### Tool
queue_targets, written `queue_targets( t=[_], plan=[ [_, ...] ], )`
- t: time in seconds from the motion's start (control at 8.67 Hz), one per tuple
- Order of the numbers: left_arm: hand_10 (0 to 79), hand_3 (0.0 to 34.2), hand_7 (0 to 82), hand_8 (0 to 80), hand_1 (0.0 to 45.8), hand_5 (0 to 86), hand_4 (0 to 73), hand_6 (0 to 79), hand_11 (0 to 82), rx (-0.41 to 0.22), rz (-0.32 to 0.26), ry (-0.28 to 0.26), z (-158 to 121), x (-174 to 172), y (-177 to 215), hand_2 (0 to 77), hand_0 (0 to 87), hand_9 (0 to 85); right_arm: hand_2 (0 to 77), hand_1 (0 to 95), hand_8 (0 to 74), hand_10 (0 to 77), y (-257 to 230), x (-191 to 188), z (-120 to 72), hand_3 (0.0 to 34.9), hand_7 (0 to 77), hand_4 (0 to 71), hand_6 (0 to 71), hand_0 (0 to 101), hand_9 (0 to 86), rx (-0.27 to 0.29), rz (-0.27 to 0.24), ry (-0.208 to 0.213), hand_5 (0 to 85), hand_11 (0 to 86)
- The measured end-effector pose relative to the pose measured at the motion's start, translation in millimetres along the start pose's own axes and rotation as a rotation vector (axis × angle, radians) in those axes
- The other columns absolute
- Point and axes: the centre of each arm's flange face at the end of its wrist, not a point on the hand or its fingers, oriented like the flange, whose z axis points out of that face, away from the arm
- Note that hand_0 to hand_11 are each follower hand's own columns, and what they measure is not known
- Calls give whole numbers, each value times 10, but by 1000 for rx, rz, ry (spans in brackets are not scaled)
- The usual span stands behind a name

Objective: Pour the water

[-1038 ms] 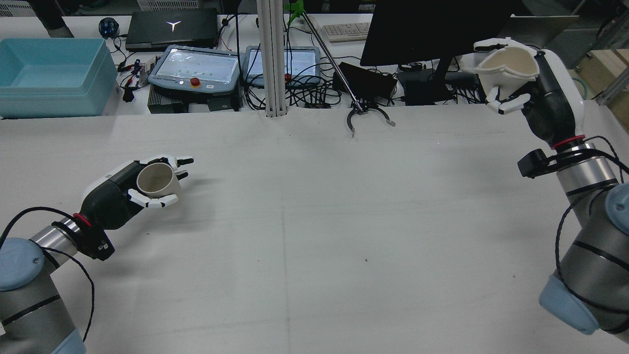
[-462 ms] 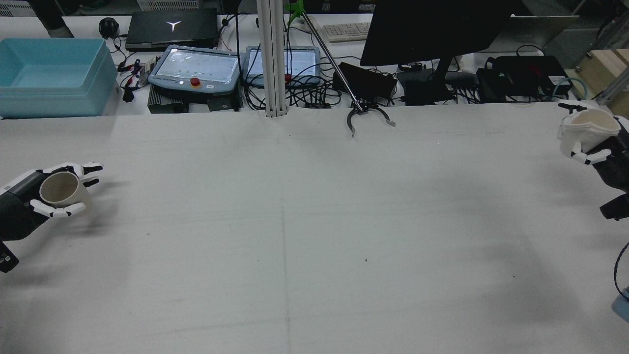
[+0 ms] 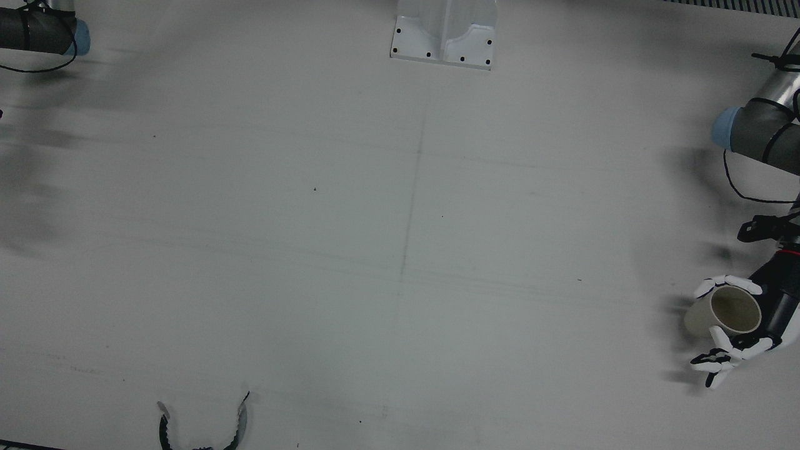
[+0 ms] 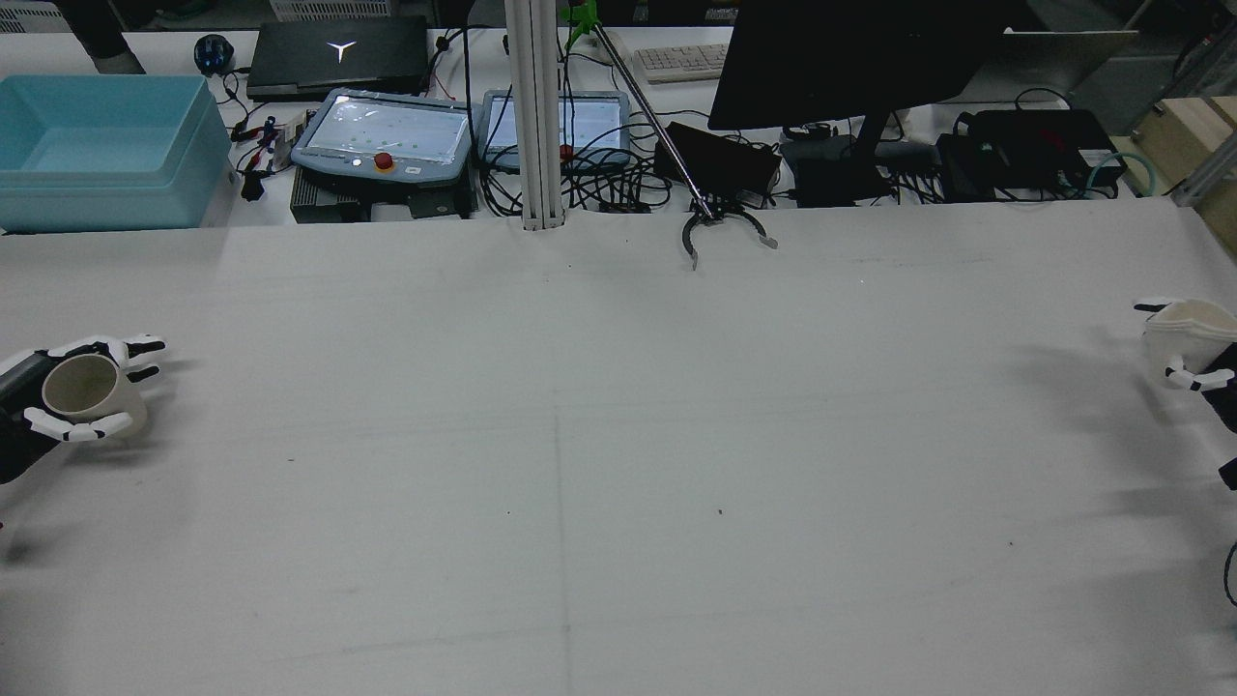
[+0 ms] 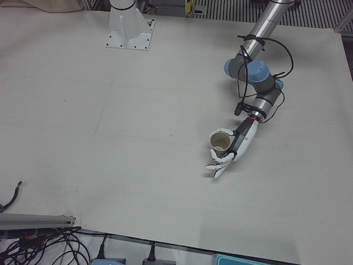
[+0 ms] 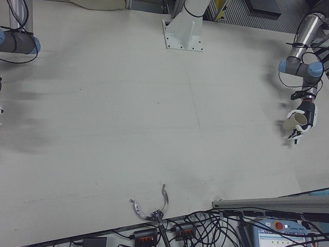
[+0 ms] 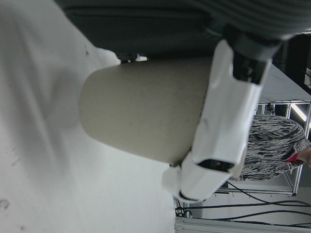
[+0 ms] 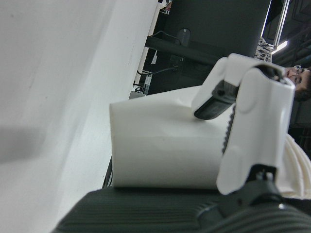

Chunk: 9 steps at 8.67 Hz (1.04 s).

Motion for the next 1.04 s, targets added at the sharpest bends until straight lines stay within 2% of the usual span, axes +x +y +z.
queue_targets(
  t=[0.12, 0.35, 0.46, 0.58, 0.69, 0.81, 0.92, 1.04],
  plan=[
    [104, 1, 218, 76, 229, 535, 344, 229, 191, 4, 4, 1, -16, 10, -57, 382, 804, 65, 698, 142, 485, 0, -94, 16, -25, 0, 595, 278, 464, 630, 573, 6, 5, 1, 213, 5],
    [104, 0, 224, 93, 229, 535, 344, 240, 191, 18, 13, 1, -53, 23, -161, 382, 803, 71, 698, 142, 485, 0, -143, 13, -31, 0, 595, 289, 464, 629, 573, 9, 23, -3, 213, 5],
    [104, 0, 224, 93, 229, 535, 344, 240, 191, 30, 21, 1, -77, 27, -225, 382, 803, 71, 698, 142, 480, 0, -148, -17, -25, 0, 595, 305, 464, 651, 573, 9, 29, -11, 213, 5],
    [104, 0, 224, 93, 229, 535, 344, 240, 191, 42, 30, 0, -103, 31, -285, 382, 803, 71, 698, 131, 475, 0, -154, -87, -11, 0, 595, 311, 464, 776, 578, 10, 35, -28, 213, 5],
    [104, 0, 224, 93, 229, 535, 344, 240, 191, 49, 36, 1, -119, 37, -320, 382, 803, 71, 698, 131, 475, 0, -136, -179, 16, 0, 595, 311, 464, 776, 578, 5, 40, -49, 213, 5],
    [109, 0, 235, 93, 229, 545, 338, 240, 196, 50, 38, 2, -125, 42, -337, 382, 802, 71, 698, 131, 425, 0, -91, -271, 60, 0, 595, 229, 464, 800, 578, -6, 46, -71, 153, 5],
    [44, 0, 185, 54, 224, 545, 338, 185, 185, 46, 38, 3, -120, 45, -337, 387, 772, 27, 698, 131, 327, 0, -48, -347, 102, 0, 584, 131, 464, 694, 518, -16, 51, -90, 104, 5],
    [27, 0, 158, 33, 196, 545, 338, 169, 22, 42, 37, 4, -115, 46, -333, 387, 682, 22, 698, 131, 196, 0, -28, -397, 127, 0, 567, 87, 469, 628, 409, -22, 52, -97, 82, 5]
  ],
)
